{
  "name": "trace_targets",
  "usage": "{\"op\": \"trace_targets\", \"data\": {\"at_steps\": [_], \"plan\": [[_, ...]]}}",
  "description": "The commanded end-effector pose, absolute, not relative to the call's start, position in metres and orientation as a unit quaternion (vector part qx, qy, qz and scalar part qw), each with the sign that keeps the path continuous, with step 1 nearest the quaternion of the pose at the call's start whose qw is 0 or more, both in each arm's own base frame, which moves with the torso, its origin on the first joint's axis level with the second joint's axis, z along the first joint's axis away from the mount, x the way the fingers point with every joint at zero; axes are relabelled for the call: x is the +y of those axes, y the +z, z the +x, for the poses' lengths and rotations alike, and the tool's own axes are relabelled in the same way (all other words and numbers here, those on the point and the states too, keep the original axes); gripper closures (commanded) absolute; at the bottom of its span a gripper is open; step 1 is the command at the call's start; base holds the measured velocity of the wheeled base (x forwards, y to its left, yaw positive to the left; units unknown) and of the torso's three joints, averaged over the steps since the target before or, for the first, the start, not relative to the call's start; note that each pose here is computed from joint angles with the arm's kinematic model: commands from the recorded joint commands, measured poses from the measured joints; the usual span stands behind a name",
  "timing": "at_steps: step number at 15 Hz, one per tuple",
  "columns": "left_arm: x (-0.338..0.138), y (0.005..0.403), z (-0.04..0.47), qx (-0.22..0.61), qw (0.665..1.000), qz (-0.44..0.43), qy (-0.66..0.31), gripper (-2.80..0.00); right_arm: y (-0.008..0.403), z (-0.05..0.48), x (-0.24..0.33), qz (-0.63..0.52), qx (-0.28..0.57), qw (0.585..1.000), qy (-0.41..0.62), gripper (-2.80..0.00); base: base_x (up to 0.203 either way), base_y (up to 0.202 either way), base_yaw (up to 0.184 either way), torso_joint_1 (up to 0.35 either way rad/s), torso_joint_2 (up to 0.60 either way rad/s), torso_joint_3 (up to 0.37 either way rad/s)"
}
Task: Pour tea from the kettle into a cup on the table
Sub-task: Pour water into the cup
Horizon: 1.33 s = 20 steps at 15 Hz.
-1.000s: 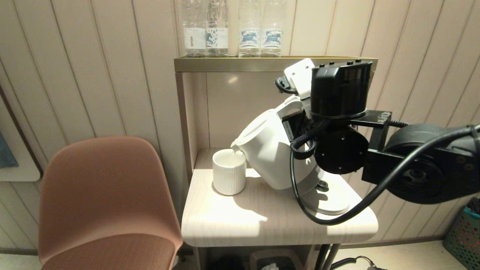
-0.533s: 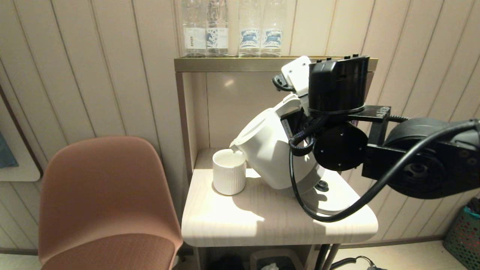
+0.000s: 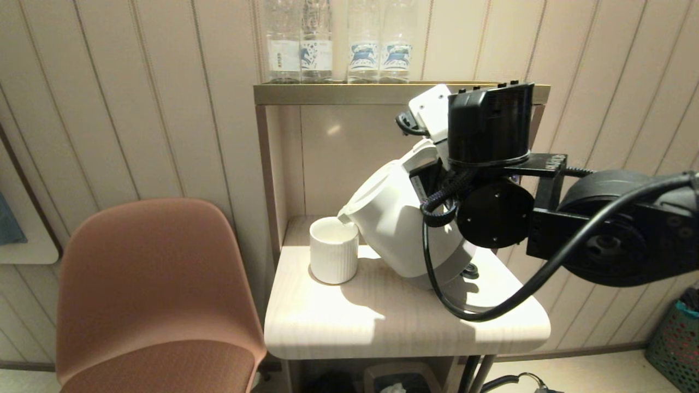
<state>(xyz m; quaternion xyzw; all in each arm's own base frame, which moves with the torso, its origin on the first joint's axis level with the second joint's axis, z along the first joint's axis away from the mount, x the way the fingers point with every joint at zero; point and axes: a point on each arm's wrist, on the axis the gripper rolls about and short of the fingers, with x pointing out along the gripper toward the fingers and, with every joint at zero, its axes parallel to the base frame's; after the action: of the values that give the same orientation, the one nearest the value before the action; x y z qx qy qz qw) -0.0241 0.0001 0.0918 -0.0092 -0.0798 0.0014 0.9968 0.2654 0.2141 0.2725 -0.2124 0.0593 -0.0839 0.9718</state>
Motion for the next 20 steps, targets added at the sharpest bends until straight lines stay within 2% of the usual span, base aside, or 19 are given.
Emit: {"op": "trace_targets", "data": {"at_steps": [1, 20], "plan": [[0.0001, 0.0920, -0.0241, -0.081, 0.997, -0.009, 0.002, 0.00, 0.2736, 0.2647, 0.2143, -0.213, 0.059, 0.972, -0.085, 0.00, 0.000, 0.000, 0.000, 0.000, 0.00, 0.000], [0.0001, 0.0920, -0.0241, -0.081, 0.997, -0.009, 0.001, 0.00, 0.2726, 0.2702, 0.2184, -0.234, 0.073, 0.966, -0.080, 0.00, 0.000, 0.000, 0.000, 0.000, 0.00, 0.000]]}}
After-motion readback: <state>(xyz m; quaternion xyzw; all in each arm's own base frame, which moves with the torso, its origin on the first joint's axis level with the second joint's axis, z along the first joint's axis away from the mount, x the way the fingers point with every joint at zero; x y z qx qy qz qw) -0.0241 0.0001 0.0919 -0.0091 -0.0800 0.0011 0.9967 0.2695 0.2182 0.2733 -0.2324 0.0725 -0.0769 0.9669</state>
